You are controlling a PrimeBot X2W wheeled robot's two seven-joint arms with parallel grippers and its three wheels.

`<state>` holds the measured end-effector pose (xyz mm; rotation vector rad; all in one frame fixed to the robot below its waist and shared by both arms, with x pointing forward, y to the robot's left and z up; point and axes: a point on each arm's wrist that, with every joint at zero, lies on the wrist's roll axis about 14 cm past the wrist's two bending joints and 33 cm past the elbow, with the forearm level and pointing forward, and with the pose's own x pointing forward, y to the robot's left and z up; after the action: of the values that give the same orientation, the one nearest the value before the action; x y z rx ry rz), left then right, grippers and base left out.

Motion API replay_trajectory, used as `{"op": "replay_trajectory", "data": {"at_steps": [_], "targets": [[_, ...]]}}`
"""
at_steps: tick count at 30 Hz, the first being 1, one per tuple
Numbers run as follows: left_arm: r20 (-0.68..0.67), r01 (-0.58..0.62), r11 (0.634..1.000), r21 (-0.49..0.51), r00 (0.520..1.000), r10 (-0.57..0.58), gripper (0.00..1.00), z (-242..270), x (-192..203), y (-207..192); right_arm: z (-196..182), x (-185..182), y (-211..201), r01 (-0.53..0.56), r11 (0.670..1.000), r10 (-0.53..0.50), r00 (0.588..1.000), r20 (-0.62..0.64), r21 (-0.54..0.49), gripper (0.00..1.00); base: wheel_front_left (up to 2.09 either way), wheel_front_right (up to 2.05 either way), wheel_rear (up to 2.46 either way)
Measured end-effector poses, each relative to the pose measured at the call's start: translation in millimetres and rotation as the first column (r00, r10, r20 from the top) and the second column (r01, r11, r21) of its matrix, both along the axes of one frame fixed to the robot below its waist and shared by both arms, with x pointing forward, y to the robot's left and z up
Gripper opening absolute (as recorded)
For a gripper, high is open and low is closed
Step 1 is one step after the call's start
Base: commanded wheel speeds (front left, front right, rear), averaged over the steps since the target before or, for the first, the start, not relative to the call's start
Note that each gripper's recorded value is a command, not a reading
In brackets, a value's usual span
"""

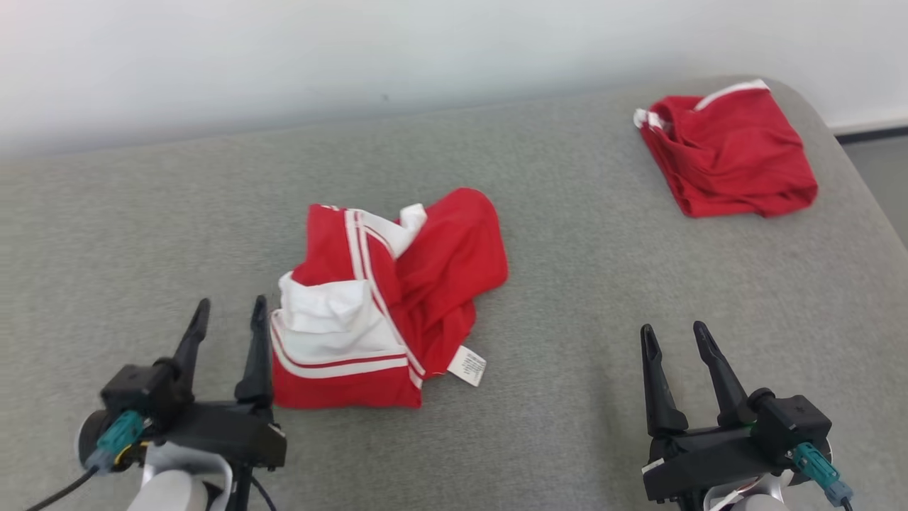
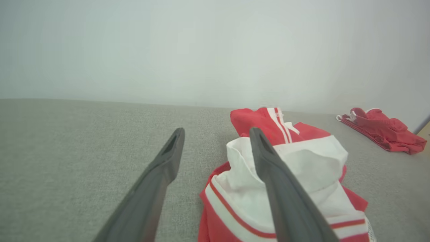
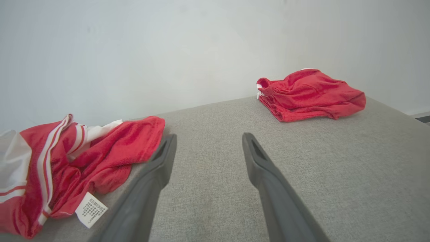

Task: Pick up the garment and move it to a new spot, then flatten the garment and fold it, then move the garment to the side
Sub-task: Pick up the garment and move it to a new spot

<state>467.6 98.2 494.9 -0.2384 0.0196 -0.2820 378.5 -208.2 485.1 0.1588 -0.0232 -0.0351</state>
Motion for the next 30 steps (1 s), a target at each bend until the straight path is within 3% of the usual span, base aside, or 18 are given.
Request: {"op": "replay_trajectory", "data": {"at_steps": [11,22,30], "targets": [[0.154,-0.184,0.981,0.058,0.973,0.173,1.0,39,-30,59,14,7,28,-0.084,0.996,0.084,0.995,0.048,-0.006,1.0,0.0,0.0,0.0],[0.144,-0.303,0.94,0.159,0.949,0.282,1.0,21,-76,98,18,5,40,-0.12,0.993,0.12,0.991,0.06,-0.004,1.0,0.0,0.0,0.0],[0.116,-0.337,0.931,0.14,0.94,0.322,1.0,13,-93,104,13,0,46,-0.136,0.991,0.137,0.99,0.044,-0.015,1.0,0.0,0.0,0.0]]}}
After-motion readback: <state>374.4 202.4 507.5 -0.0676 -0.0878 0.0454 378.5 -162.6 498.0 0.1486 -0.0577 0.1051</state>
